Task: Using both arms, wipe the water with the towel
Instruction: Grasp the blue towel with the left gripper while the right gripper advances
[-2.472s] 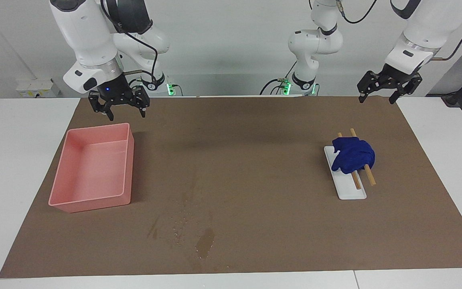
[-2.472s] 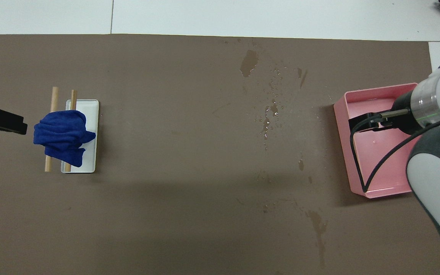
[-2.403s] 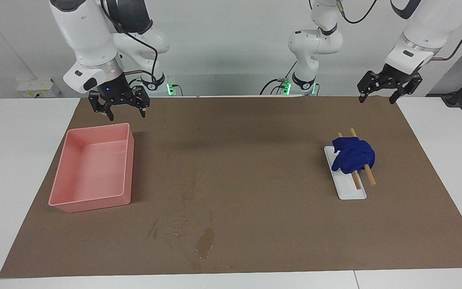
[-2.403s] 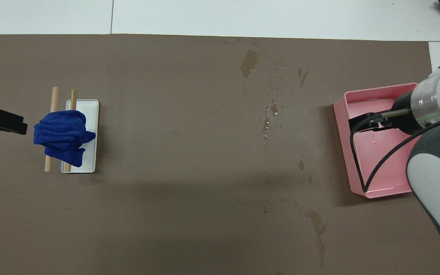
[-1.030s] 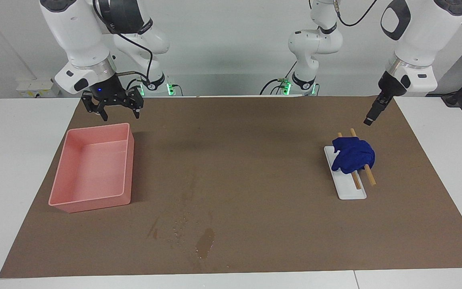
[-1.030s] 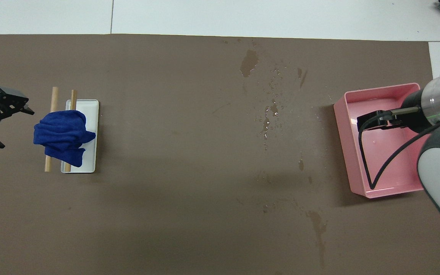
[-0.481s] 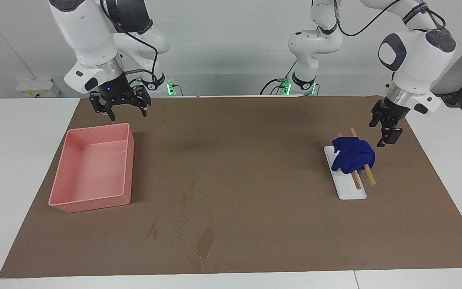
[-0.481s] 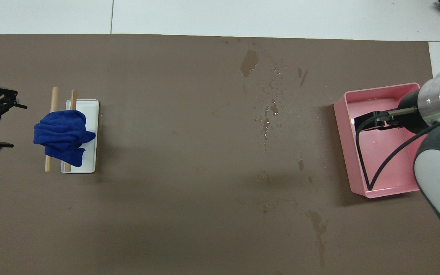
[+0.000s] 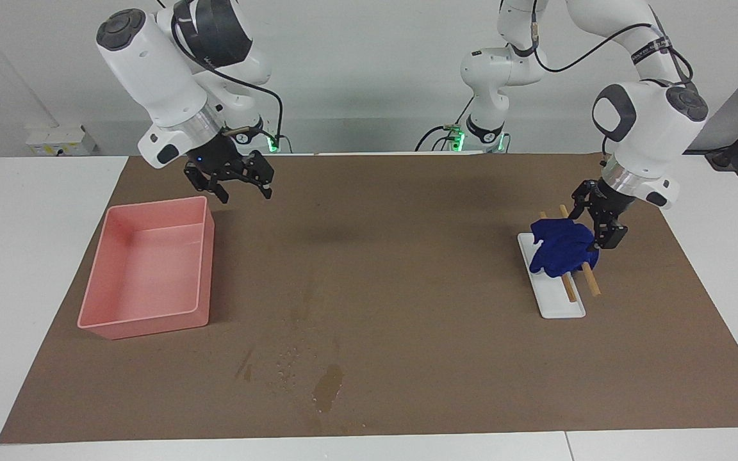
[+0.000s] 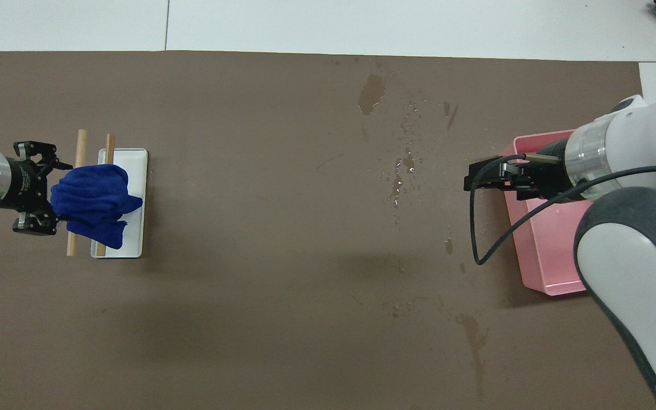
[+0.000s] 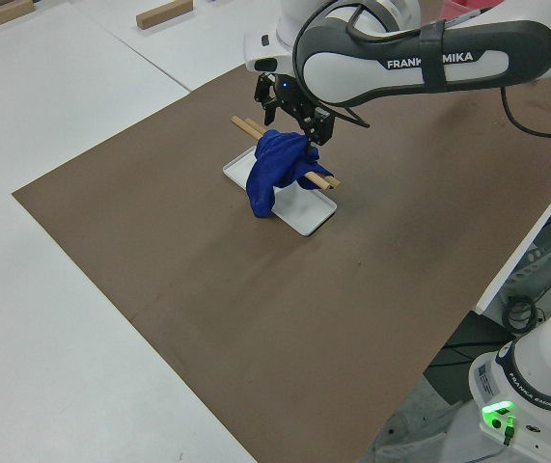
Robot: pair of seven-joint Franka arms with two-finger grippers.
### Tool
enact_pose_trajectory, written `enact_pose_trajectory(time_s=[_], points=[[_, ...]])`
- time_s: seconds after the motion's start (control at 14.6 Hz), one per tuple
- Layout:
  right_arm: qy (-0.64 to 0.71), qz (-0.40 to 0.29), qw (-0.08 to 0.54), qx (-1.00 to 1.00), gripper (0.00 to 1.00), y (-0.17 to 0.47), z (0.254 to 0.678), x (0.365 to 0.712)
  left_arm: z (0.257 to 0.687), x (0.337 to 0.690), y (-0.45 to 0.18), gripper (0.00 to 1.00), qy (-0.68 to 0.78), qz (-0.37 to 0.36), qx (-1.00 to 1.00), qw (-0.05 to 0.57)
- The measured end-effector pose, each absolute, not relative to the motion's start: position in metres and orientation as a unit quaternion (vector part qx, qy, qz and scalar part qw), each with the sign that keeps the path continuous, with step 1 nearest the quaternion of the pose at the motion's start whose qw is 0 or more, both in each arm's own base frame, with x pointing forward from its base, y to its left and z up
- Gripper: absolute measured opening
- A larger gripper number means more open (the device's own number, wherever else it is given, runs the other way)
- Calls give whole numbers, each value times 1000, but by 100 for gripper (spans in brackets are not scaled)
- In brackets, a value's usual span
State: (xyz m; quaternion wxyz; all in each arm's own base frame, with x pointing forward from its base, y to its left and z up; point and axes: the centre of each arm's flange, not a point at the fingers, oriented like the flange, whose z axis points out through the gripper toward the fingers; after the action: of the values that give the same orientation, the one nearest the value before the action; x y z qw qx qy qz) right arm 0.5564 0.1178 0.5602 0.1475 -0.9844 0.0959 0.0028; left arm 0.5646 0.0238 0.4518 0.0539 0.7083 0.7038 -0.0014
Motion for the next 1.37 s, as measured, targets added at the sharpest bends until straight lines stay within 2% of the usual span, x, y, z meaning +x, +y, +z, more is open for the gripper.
enact_pose_trajectory(time_s=[0.69, 1.37], points=[[266, 65, 244, -930, 100, 156, 538, 545, 427, 561, 27, 100, 709, 13, 702, 64], [350, 95, 281, -889, 100, 196, 524, 526, 417, 560, 27, 100, 709, 31, 700, 78]])
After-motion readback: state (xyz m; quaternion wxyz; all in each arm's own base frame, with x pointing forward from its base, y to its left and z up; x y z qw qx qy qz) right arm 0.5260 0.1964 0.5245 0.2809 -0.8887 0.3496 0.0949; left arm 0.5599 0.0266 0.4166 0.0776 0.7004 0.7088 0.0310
